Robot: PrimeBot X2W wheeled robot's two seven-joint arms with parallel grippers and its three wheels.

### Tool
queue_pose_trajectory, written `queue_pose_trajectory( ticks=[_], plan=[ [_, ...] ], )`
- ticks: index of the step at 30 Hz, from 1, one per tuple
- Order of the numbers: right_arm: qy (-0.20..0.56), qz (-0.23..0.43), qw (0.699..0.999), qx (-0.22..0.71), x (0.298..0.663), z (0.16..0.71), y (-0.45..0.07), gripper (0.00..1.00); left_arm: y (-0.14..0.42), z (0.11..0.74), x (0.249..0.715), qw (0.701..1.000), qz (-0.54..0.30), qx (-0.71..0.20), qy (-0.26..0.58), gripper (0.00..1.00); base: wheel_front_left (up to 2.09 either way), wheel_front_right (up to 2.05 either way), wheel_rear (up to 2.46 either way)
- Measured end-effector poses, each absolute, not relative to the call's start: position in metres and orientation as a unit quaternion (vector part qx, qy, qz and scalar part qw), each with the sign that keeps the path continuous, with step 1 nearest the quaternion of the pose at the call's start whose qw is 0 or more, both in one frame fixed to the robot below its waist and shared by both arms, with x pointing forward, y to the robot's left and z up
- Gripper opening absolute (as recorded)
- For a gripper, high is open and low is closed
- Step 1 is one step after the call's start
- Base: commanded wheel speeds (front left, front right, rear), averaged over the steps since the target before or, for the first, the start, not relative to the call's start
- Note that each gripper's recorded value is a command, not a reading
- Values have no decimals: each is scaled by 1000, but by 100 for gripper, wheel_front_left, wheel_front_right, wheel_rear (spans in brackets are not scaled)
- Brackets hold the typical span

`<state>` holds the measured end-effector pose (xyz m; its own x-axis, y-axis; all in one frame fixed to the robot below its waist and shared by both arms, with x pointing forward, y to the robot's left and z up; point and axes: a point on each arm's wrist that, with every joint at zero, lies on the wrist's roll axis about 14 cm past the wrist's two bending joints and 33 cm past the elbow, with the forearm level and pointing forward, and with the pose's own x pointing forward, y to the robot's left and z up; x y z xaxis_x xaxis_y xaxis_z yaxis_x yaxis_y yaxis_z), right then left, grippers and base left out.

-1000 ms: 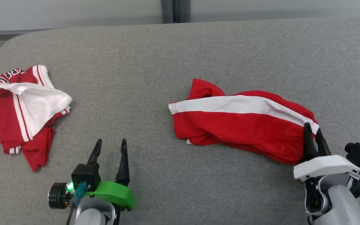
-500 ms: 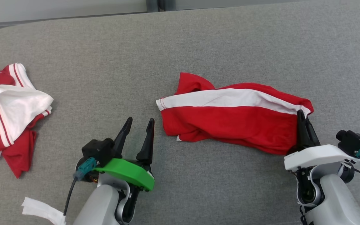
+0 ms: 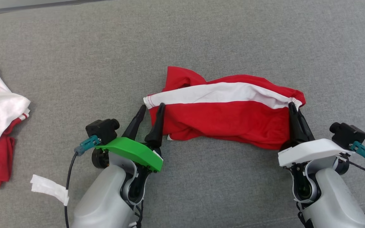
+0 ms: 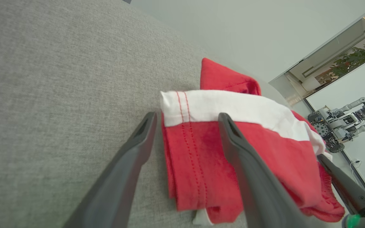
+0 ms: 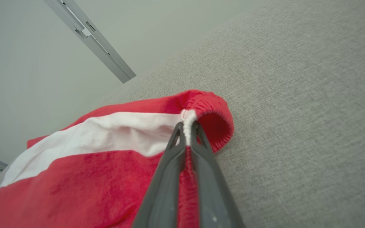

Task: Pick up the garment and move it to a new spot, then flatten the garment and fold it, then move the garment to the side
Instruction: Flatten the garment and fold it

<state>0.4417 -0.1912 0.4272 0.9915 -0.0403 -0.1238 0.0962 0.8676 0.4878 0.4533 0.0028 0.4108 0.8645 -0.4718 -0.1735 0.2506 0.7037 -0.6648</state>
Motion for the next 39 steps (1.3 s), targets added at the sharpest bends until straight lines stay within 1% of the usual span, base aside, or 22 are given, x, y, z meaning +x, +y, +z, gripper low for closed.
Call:
queue_pose_trajectory(
  ticks=[5,12,13,14,15,16,22,28,32,39],
  plan=[
    [56,-39,965,253,441,426,-194,0,1,411,462,911,-202,-321,165,100,0,0,0],
    [52,-37,965,254,441,429,-194,0,0,416,459,912,-207,-317,159,100,0,0,0],
    [52,-37,965,254,441,429,-193,0,1,416,459,912,-207,-317,158,89,0,0,0],
    [52,-36,965,254,441,430,-193,0,1,417,459,912,-207,-317,156,42,0,0,0],
    [52,-35,965,254,441,430,-192,0,1,417,459,913,-208,-316,156,26,0,0,0],
    [52,-35,965,254,441,430,-192,0,1,417,458,913,-209,-314,156,0,0,0,0],
    [47,-31,965,256,442,435,-191,0,0,421,459,914,-212,-311,150,0,0,0,0],
    [13,-21,966,259,443,460,-190,0,9,436,456,920,-205,-308,127,0,0,0,0],
    [-25,5,966,256,446,491,-183,0,26,468,463,931,-199,-295,76,0,0,0,0],
    [-122,77,960,242,450,574,-164,0,72,551,472,951,-189,-239,-52,0,0,0,0]
  ],
)
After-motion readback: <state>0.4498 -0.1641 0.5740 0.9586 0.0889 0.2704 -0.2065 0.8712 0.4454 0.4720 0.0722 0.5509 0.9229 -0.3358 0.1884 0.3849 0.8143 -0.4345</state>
